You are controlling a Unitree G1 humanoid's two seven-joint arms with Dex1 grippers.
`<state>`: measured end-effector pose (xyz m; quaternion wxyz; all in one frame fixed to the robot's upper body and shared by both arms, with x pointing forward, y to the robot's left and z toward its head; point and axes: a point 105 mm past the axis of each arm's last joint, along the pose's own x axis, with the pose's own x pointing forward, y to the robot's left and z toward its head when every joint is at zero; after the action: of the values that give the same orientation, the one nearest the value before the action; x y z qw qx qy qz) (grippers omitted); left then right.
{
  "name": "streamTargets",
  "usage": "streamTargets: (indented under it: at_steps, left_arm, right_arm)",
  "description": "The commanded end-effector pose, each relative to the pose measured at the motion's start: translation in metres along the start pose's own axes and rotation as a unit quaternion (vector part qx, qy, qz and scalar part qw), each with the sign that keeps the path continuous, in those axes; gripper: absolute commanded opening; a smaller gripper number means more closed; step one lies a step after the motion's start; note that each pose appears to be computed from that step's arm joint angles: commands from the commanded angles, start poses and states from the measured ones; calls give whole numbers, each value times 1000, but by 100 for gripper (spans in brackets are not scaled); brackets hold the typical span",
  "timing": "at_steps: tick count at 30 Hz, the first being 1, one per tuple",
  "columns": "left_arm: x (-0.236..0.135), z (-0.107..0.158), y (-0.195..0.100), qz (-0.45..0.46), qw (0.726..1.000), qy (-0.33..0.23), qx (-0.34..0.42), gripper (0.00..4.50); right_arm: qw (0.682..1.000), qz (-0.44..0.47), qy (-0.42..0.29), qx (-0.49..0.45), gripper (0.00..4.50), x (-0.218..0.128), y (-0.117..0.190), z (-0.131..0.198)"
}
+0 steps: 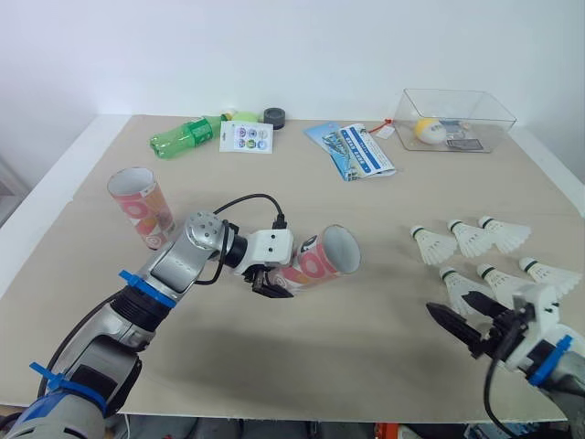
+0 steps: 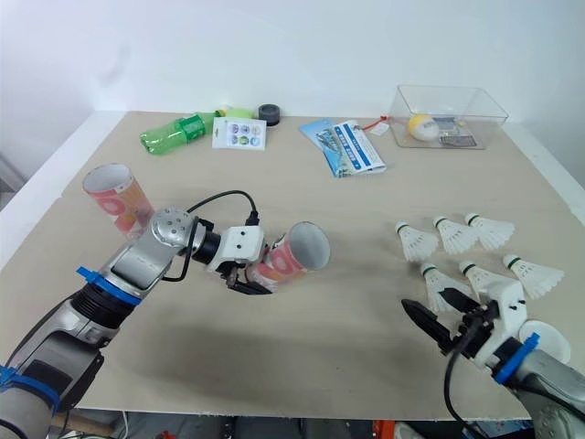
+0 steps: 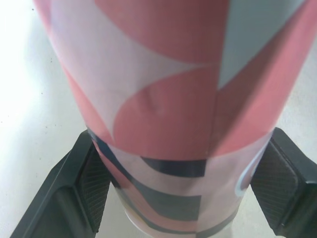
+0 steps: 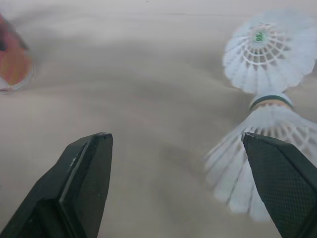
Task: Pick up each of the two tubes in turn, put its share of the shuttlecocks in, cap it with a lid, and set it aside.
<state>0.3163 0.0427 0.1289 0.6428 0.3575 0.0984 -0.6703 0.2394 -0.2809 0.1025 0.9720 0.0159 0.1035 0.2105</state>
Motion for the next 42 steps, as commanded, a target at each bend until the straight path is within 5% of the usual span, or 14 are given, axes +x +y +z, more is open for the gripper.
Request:
streamTargets:
  at_steps: [1,5,8,16,25,30,35,42]
  left_arm:
    - [-5,4,1,6,1000,2,11,369]
    - [-7,1,1,11,1000,7,11,369]
    - [-8,-1,4,17,1000,11,10,365]
    - [-9,-6,9,26,999,19,11,365]
    - [-9,-15,24,36,999,24,13,365]
    - [-10,-16,32,35,999,23,14,365]
    - [-13,-6,39,27,1000,-1,-7,365]
    - [-17,1,37,21,999,-10,-26,365]
  right_arm:
    - [1000,-23,-5,-6,450,5,-7,2]
    - [999,-34,11,-9,450,8,-12,-2]
    - [999,-39,14,-11,379,9,-13,-3]
    - [998,-48,15,-23,5,11,-14,1]
    - [995,-24,21,-92,5,8,-3,16]
    - [976,55,-1,-210,5,2,22,60]
    - [924,139,-51,-352,5,5,56,125]
    - [814,238,-92,-522,5,39,109,160]
